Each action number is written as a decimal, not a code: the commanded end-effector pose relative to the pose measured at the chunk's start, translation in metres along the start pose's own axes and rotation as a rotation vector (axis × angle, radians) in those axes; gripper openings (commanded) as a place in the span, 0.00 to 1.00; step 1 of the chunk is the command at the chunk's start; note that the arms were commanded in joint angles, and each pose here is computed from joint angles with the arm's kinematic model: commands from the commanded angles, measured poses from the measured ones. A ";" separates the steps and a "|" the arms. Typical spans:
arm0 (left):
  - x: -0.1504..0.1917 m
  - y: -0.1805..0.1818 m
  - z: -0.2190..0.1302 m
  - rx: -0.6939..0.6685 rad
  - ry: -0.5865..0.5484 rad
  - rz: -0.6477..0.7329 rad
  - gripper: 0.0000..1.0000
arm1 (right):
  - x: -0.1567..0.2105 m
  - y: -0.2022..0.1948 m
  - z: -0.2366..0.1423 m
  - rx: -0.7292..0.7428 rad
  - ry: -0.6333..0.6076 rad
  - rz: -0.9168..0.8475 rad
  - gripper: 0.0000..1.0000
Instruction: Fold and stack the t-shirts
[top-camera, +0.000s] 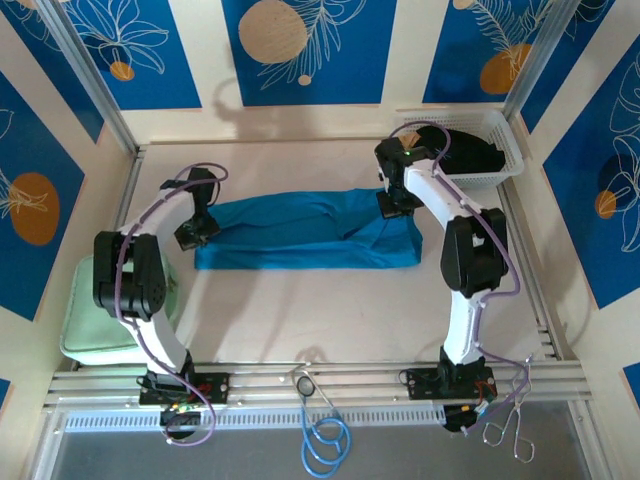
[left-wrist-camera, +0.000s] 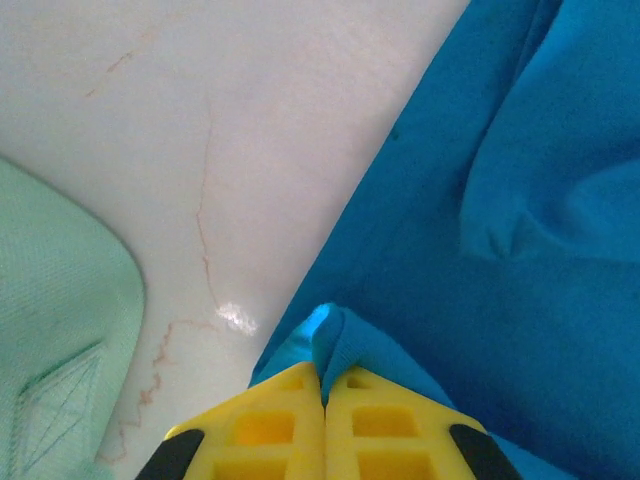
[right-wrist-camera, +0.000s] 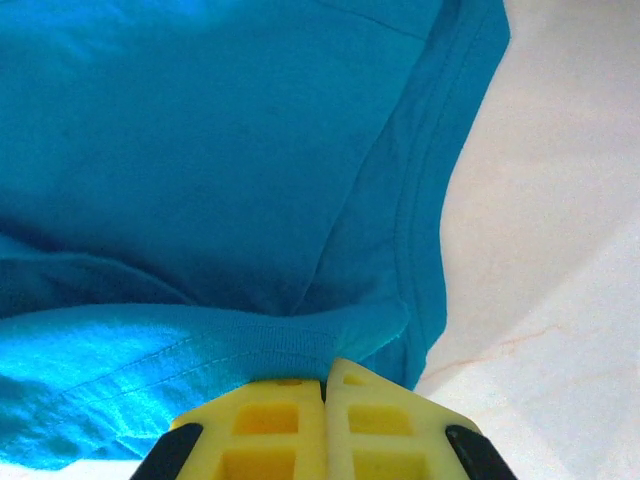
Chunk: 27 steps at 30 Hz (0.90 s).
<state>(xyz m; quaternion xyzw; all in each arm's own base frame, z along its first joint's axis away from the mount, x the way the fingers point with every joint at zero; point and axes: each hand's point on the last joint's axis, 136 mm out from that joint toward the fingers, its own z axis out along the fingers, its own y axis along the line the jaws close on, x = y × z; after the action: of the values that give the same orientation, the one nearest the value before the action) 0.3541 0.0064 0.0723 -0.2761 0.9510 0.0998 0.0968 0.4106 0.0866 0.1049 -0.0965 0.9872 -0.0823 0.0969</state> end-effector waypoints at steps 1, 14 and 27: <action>-0.007 0.006 0.006 -0.041 -0.004 -0.006 0.09 | -0.014 -0.002 0.005 0.003 -0.023 0.008 0.00; -0.011 0.013 0.016 -0.085 -0.019 -0.023 0.22 | -0.039 -0.003 0.038 -0.003 -0.039 0.122 0.00; -0.006 0.018 -0.001 -0.028 -0.054 -0.045 0.71 | -0.049 0.002 0.008 -0.153 -0.071 0.327 0.49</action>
<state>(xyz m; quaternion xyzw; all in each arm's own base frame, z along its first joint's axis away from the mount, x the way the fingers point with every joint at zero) 0.3529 0.0199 0.0610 -0.2851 0.9443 0.1274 0.1038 0.4639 0.0854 0.0810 0.0308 0.9911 -0.0304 0.1261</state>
